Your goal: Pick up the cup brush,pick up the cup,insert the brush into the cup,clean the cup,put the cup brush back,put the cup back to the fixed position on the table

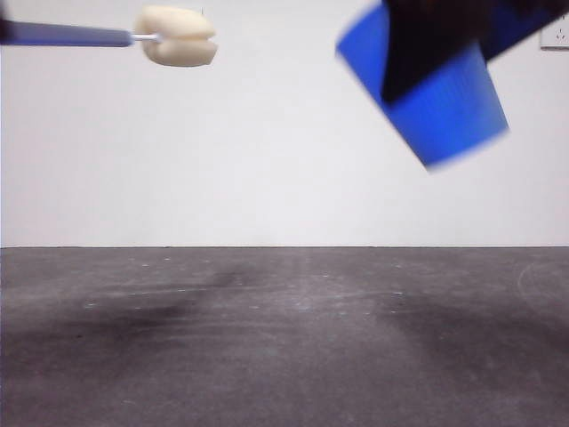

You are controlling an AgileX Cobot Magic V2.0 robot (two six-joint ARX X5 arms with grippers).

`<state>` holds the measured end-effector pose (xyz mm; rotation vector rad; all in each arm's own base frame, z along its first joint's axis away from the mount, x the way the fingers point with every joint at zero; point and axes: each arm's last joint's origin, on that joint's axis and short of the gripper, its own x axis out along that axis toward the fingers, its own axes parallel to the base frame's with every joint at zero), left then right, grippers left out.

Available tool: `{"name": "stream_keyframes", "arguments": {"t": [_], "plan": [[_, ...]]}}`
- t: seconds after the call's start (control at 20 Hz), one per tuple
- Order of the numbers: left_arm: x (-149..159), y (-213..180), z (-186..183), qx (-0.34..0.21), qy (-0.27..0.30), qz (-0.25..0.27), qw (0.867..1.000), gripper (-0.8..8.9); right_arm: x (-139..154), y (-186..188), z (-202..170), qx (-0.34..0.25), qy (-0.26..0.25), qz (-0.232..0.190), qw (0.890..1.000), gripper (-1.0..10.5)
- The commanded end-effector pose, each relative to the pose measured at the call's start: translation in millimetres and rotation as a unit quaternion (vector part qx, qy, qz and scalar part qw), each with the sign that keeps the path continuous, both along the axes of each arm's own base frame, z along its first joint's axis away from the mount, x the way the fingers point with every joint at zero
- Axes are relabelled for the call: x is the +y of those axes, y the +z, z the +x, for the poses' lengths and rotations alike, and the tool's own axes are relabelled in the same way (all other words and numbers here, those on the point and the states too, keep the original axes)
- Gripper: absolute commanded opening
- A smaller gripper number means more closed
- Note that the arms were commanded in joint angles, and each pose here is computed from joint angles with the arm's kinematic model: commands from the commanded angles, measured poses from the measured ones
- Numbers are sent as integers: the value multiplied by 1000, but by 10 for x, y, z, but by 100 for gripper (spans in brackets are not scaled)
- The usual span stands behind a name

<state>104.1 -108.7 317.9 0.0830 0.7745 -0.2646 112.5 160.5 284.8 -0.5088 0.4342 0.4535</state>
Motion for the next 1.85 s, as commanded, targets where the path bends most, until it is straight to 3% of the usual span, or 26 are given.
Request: {"name": "stream_keyframes", "arguments": {"t": [0.05, 0.25, 0.45, 0.95, 1.35, 1.45, 1.6, 1.65, 1.85], "plan": [[-106, -83, 168, 5, 34, -12, 999, -9, -101, 177, -73, -2, -10, 102, 995, -17], [-365, -290, 566, 24, 66, -33, 997, -9, -373, 418, -238, -35, -2, 188, 982, -17], [-597, -634, 951, 69, 63, -45, 995, -9, -588, 539, -363, -59, 1, 231, 971, -17], [-838, -1460, 1455, 142, 96, -28, 985, -9, -694, 511, -425, -42, -8, 231, 972, -17], [-840, -1628, 1545, 147, 105, -20, 983, -8, -669, 499, -410, -36, -12, 233, 972, -17], [-842, -1629, 1544, 148, 105, -20, 983, 17, -647, 488, -398, -30, -15, 235, 971, -17], [-826, -1643, 1520, 162, 104, -11, 981, 329, -572, 451, -354, -22, -17, 220, 975, -17], [-819, -1647, 1512, 166, 104, -6, 981, 371, -539, 438, -334, -20, -18, 216, 976, -17], [-810, -1631, 1483, 179, 79, 5, 981, 377, -339, 369, -195, -14, -27, 201, 979, -17]]}}
